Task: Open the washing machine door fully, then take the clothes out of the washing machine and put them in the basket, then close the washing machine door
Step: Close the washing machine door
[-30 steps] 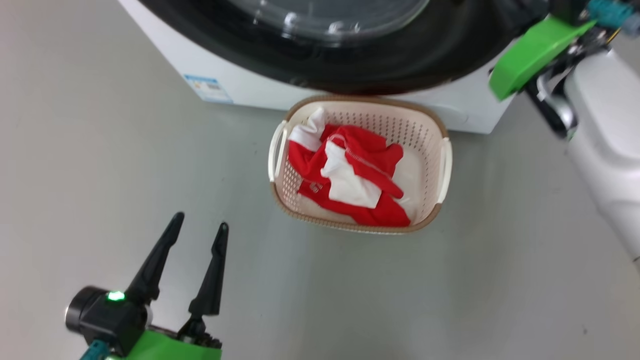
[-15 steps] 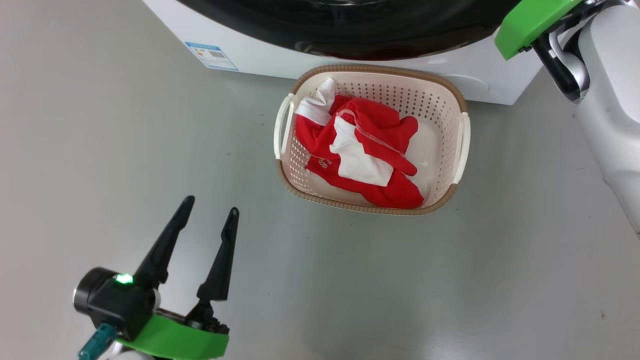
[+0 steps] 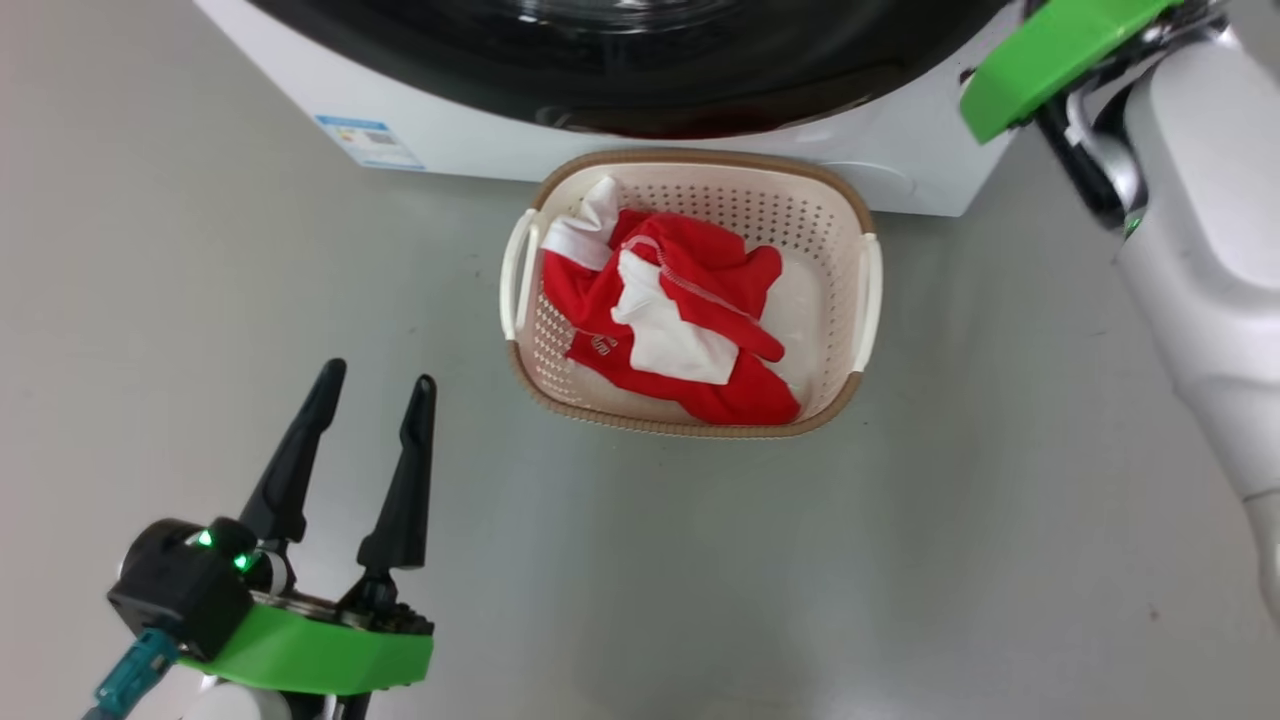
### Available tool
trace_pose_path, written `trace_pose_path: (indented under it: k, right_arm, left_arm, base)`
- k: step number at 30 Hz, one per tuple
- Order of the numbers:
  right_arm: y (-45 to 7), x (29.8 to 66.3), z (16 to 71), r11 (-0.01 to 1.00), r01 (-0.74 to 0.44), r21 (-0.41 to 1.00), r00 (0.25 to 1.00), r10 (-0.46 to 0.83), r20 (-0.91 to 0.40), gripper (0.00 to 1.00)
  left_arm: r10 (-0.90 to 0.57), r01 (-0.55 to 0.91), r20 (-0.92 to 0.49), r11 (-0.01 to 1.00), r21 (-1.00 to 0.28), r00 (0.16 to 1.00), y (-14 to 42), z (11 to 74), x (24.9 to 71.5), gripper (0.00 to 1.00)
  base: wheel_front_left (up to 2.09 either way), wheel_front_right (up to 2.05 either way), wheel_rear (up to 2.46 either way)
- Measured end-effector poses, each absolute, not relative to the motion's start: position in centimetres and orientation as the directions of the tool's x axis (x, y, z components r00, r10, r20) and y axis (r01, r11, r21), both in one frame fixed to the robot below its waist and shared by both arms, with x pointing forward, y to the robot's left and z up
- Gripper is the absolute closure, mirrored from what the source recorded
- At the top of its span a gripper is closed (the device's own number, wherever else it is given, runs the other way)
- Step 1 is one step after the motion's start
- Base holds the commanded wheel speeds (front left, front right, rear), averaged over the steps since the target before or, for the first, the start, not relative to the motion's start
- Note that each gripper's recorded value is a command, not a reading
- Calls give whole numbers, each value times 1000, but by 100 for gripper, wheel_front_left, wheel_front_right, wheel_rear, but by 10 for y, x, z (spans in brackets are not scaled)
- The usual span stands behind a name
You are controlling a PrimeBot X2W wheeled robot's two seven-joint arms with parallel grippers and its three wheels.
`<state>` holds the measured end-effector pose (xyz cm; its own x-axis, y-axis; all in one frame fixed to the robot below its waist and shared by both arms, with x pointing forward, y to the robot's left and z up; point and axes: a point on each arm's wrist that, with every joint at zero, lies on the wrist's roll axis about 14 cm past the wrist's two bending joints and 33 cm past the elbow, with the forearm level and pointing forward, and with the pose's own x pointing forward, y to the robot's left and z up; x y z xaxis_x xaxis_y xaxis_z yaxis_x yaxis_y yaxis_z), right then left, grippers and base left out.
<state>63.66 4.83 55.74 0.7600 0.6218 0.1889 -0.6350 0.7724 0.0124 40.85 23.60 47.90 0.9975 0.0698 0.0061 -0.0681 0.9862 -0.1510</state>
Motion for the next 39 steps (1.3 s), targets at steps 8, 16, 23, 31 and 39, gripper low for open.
trace_pose_path:
  k: [8, 16, 23, 31, 39]
  right_arm:
    - [13, 607, 545, 813, -579, 66, 808, 561, 179, 0]
    - [-32, 558, 533, 857, -508, 80, 857, 495, 142, 0]
    - [-76, 523, 536, 903, -415, 111, 906, 398, 146, 0]
    - [-124, 472, 534, 943, -298, 146, 950, 277, 146, 0]
    - [-163, 423, 542, 967, -195, 164, 971, 167, 172, 0]
  left_arm:
    - [53, -44, 47, 983, -176, 997, 230, 488, 419, 0]
    - [29, -12, 80, 977, -213, 996, 220, 498, 424, 0]
    - [-5, 20, 71, 976, -219, 997, 209, 497, 412, 0]
    - [1, 20, 100, 979, -204, 995, 211, 510, 392, 0]
    - [-8, 29, 113, 982, -185, 994, 207, 516, 366, 0]
  base:
    - [0, 0, 0]
    - [0, 0, 0]
    - [0, 0, 0]
    - [0, 0, 0]
    - [0, 0, 0]
